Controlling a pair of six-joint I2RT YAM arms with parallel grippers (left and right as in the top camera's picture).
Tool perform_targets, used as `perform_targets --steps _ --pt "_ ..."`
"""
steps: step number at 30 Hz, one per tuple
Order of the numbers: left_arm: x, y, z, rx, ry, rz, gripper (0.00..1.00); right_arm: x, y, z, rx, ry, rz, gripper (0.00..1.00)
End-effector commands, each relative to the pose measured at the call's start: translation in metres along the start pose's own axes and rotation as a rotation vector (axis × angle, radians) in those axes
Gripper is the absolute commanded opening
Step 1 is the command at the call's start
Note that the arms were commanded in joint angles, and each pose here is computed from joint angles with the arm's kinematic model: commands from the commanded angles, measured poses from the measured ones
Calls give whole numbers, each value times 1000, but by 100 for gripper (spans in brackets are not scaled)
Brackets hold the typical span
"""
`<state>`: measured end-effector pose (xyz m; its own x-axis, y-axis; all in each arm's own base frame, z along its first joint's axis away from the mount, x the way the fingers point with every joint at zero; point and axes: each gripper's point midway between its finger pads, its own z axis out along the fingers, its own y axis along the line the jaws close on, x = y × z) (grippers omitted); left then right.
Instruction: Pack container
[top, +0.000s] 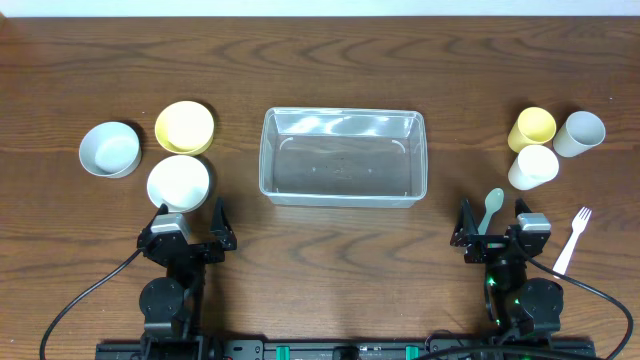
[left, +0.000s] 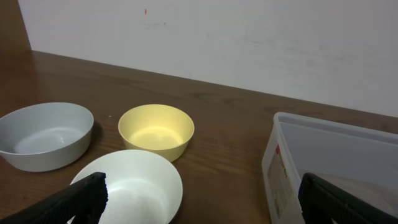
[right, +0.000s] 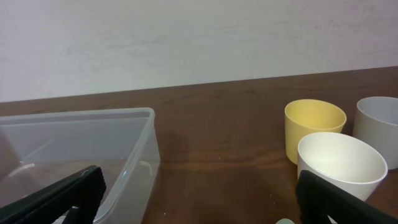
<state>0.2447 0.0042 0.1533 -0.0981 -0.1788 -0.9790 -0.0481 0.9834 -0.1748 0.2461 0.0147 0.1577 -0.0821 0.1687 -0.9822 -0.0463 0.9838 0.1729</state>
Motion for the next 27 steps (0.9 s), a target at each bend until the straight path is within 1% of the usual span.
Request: perform_targets --steps 1,19,24,27 --pt "16 8 1 -34 49 15 98 0 0 0 -2 -1 -11 99" --pt "16 8 1 -34 49 15 98 1 3 0 -21 3 10 99" --pt "16 8 1 -34 49 15 98 1 4 0 -25 6 85 99" --pt "16 8 1 -34 49 15 98 3 4 0 -27 14 92 99"
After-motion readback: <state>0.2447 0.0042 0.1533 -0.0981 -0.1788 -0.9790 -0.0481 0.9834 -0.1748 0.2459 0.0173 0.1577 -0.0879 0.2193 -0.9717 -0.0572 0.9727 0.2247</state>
